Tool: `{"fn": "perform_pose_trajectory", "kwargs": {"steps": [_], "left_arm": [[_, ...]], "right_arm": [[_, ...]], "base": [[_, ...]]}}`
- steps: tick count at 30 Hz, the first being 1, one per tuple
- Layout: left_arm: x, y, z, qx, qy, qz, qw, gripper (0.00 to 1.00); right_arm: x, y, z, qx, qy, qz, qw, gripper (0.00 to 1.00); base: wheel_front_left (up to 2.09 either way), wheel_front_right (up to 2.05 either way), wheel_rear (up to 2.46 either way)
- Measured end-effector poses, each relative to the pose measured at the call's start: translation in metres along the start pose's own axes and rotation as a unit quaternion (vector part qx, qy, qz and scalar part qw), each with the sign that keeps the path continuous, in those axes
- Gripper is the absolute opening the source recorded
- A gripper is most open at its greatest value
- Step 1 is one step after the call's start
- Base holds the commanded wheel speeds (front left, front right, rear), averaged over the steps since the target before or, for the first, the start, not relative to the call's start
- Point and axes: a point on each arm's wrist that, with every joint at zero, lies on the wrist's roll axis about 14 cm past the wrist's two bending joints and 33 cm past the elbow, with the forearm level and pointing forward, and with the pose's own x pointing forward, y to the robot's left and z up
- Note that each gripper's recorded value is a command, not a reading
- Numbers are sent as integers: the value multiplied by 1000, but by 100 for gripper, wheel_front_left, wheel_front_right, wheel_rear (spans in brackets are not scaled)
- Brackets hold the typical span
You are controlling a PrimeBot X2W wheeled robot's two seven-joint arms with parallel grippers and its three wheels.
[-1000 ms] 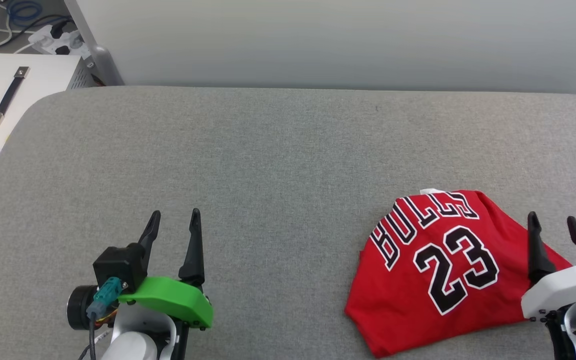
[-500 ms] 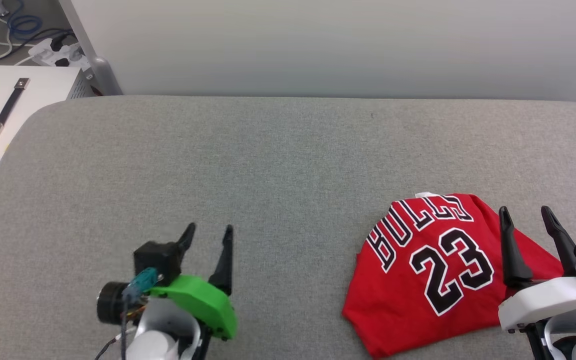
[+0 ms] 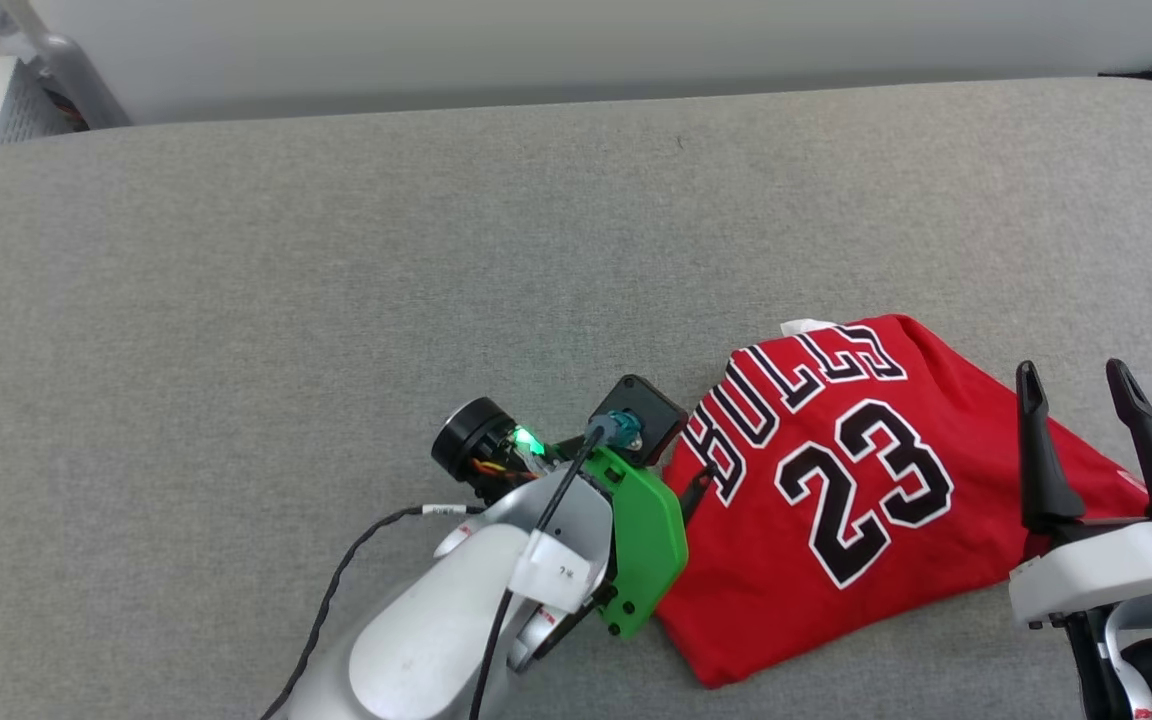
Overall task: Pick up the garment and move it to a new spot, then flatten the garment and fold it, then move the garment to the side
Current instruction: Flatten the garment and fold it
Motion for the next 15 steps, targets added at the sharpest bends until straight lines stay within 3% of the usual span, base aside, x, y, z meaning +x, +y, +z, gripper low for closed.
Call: {"fn": "perform_pose_trajectory", "kwargs": {"steps": [6,15], "left_arm": [[25,1,-38,55,105,-36,992,100],[44,0,-84,134,229,-79,961,100]], "right_arm": [[2,-12,-11,8,10,-19,1000,100],[-1,-31,-29,14,30,-49,998,100]], "base": [[0,0,0],[0,0,0]]}}
